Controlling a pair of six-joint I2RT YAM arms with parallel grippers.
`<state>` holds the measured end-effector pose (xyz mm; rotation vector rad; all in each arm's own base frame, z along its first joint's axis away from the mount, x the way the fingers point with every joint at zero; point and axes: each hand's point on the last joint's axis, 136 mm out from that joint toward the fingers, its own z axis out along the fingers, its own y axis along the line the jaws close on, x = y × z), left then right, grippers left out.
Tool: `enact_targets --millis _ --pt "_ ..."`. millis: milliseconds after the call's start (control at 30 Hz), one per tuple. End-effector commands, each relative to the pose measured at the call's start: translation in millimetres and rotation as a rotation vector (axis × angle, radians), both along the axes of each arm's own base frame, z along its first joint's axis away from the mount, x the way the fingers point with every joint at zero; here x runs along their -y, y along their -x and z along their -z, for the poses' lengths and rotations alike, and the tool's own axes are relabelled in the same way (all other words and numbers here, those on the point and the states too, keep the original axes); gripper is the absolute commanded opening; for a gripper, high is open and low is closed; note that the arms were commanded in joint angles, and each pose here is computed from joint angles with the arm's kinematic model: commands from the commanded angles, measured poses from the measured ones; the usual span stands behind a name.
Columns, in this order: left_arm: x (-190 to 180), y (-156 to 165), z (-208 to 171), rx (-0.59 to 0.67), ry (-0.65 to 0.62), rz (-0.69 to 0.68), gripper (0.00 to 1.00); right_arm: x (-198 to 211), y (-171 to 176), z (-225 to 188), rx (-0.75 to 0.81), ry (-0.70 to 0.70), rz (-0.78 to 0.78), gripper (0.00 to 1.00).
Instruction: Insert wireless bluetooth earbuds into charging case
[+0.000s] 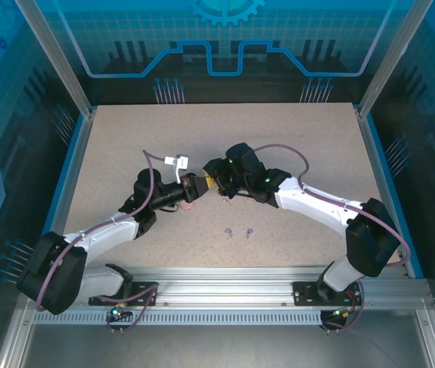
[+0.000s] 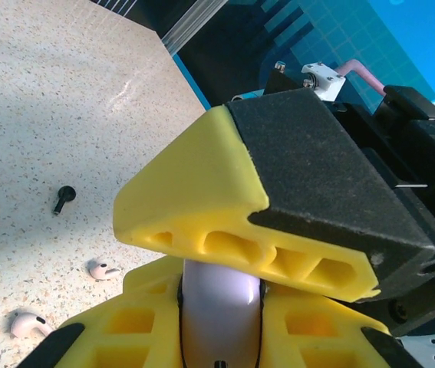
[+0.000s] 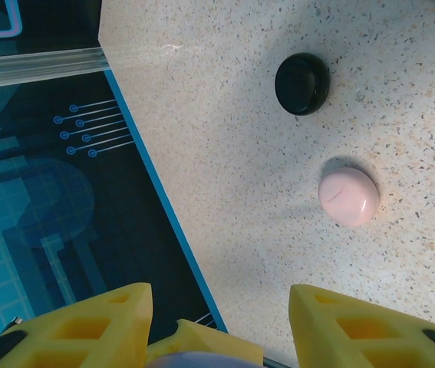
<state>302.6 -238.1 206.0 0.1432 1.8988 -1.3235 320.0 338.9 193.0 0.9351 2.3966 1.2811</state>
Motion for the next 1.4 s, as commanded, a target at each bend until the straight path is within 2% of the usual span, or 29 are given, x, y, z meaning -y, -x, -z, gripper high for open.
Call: enact_targets --millis 0,200,433,600,767,800,900,933,1133,1233,1367 --pt "-10.5 -5.9 -10.9 0.031 0.034 -0.076 0.13 3.4 -6.7 0.9 0.001 0.005 0.051 0.32" --pt "-12.5 -6.0 -11.3 0.03 0.049 -0.097 0.06 3.5 -8.0 2.0 -0.003 0.004 0.061 0.32" --pt "-17.4 -8.1 -12.2 0.028 0.077 -0.15 0.06 4.8 -9.4 2.3 -0.004 0.003 0.074 0.32" --pt "-20.1 -9.3 -12.4 0.027 0.087 -0.184 0.0 4.5 -9.4 3.1 -0.005 0.001 0.077 0.31" --pt "-20.3 -10.1 -10.4 0.024 0.084 -0.195 0.0 4.4 -10.7 2.5 0.0 -0.002 0.081 0.33" --pt "-19.5 -9.5 -10.3 0.025 0.083 -0.192 0.0 6.0 -12.3 1.1 0.009 -0.001 0.082 0.4" --pt "-17.3 -8.6 -10.2 0.025 0.069 -0.176 0.0 15.0 -18.1 -10.0 0.054 0.007 0.077 0.77" --pt "-15.4 -7.7 -11.2 0.027 0.056 -0.162 0.0 21.6 -19.7 -15.6 0.078 0.017 0.074 0.84" --pt "-2.4 -0.2 -19.0 0.046 -0.024 -0.04 0.0 79.3 -18.3 -43.7 0.276 0.156 -0.026 0.93" --pt "2.1 2.6 -21.3 0.05 -0.055 0.025 0.0 99.2 -14.2 -54.7 0.422 0.237 -0.192 0.94" --pt "6.4 4.0 -23.3 0.039 -0.058 0.105 0.0 104.8 6.7 -60.1 0.628 0.339 -0.409 0.93"
